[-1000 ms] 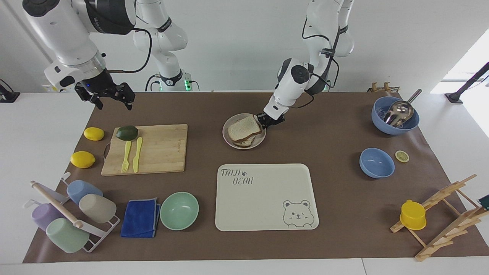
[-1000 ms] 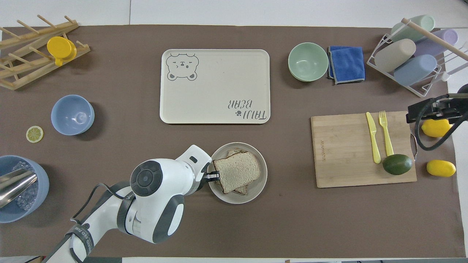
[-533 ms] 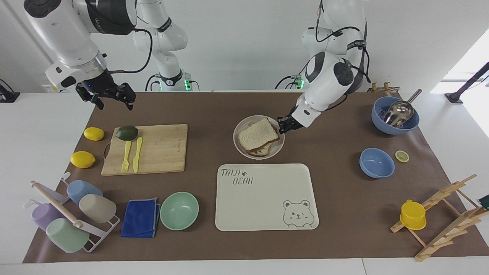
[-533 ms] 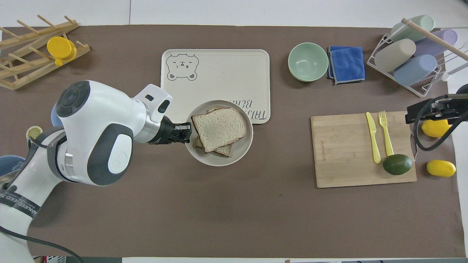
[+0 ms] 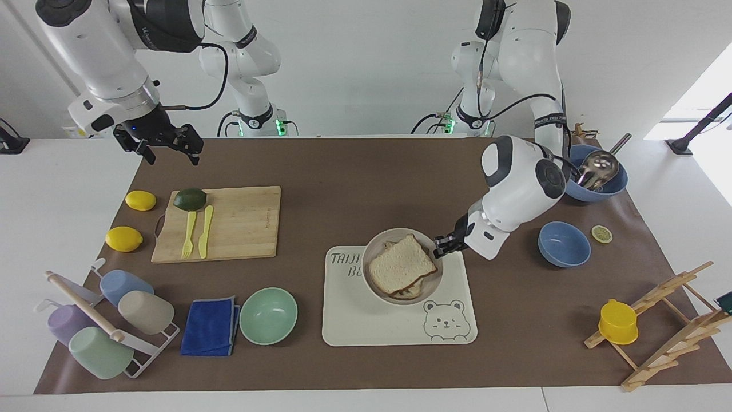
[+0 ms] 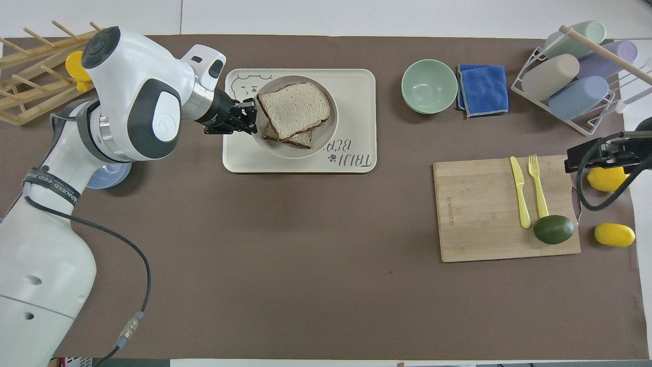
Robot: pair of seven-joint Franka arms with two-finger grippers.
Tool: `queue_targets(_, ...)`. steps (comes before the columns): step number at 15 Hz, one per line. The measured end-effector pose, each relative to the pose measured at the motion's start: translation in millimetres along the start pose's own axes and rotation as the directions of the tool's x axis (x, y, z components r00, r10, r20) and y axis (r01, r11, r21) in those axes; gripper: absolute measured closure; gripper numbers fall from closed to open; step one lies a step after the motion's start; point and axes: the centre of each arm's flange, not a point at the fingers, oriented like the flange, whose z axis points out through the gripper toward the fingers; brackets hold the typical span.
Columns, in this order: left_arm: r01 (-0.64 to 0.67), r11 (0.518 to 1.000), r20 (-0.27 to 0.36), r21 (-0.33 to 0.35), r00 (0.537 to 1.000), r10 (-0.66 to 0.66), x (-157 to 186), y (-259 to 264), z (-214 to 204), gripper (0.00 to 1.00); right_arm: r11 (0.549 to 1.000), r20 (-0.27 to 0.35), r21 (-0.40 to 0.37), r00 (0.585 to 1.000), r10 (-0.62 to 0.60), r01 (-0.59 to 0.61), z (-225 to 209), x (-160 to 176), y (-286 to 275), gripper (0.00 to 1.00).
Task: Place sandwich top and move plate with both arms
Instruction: 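Adjust the plate on the tray and open the left gripper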
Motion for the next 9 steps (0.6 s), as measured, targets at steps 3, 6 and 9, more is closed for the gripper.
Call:
queue_targets(3, -0.007, 1.0, -0.026, 0.019, 1.0, 0.007, 23.2, -5.4, 22.9, 0.96, 1.0, 0.0, 0.0, 1.0, 0.0, 0.0, 0.0, 0.0, 0.0, 0.0)
queue_targets(6, -0.031, 0.999, -0.028, 0.034, 0.999, 0.032, 21.8, -6.7, 38.9, 0.96, 1.0, 0.0, 0.0, 1.0, 0.0, 0.0, 0.0, 0.0, 0.0, 0.0)
queue_targets(9, -0.037, 0.999, -0.028, 0.04, 0.999, 0.038, 19.1, -10.1, 50.1, 0.96, 1.0, 0.0, 0.0, 1.0, 0.0, 0.0, 0.0, 0.0, 0.0, 0.0)
